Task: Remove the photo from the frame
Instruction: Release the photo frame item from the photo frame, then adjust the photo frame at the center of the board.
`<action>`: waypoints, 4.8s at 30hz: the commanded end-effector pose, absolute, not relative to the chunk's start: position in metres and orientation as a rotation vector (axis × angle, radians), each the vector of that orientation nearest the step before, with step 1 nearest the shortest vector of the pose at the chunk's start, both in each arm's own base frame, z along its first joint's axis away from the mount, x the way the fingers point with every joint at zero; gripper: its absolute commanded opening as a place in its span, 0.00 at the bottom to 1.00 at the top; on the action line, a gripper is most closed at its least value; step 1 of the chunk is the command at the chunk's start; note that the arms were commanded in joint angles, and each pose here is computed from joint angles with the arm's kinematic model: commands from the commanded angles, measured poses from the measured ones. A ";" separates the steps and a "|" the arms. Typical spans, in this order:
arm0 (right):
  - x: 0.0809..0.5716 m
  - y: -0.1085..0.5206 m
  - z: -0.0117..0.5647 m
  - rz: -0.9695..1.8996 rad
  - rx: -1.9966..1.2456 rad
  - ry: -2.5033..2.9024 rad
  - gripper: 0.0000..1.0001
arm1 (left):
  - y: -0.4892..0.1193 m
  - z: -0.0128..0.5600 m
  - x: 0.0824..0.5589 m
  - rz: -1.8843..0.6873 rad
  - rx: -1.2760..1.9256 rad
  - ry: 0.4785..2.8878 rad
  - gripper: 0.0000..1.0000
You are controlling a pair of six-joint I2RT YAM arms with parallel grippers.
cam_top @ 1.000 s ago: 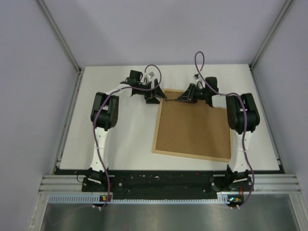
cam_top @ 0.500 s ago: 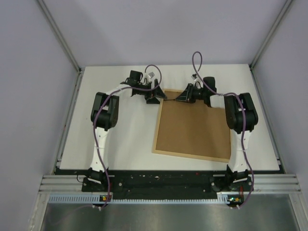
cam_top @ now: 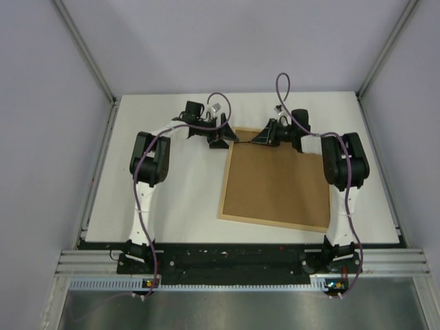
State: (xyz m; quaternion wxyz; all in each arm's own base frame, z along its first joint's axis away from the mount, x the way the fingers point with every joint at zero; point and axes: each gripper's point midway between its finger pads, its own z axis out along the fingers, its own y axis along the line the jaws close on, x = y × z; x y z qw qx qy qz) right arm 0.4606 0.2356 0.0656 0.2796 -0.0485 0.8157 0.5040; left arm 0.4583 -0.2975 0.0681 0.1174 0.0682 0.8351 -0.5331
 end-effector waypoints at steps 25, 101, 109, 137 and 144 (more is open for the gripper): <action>0.470 0.217 0.070 1.260 -0.175 2.163 0.00 | -0.311 0.095 0.445 -1.619 0.273 2.397 0.98; 0.407 0.406 0.150 1.273 -0.620 2.195 0.00 | -0.319 0.096 0.438 -1.595 0.307 2.411 0.98; 0.433 0.316 0.156 1.127 -0.488 2.202 0.00 | -0.262 0.090 0.464 -1.200 0.168 2.508 0.98; 0.351 0.246 0.098 1.015 -0.580 2.313 0.00 | -0.247 0.025 0.493 -0.648 0.044 2.724 0.94; 0.336 0.237 0.108 0.970 -0.640 2.295 0.00 | -0.254 0.019 0.485 -0.599 0.085 2.740 0.77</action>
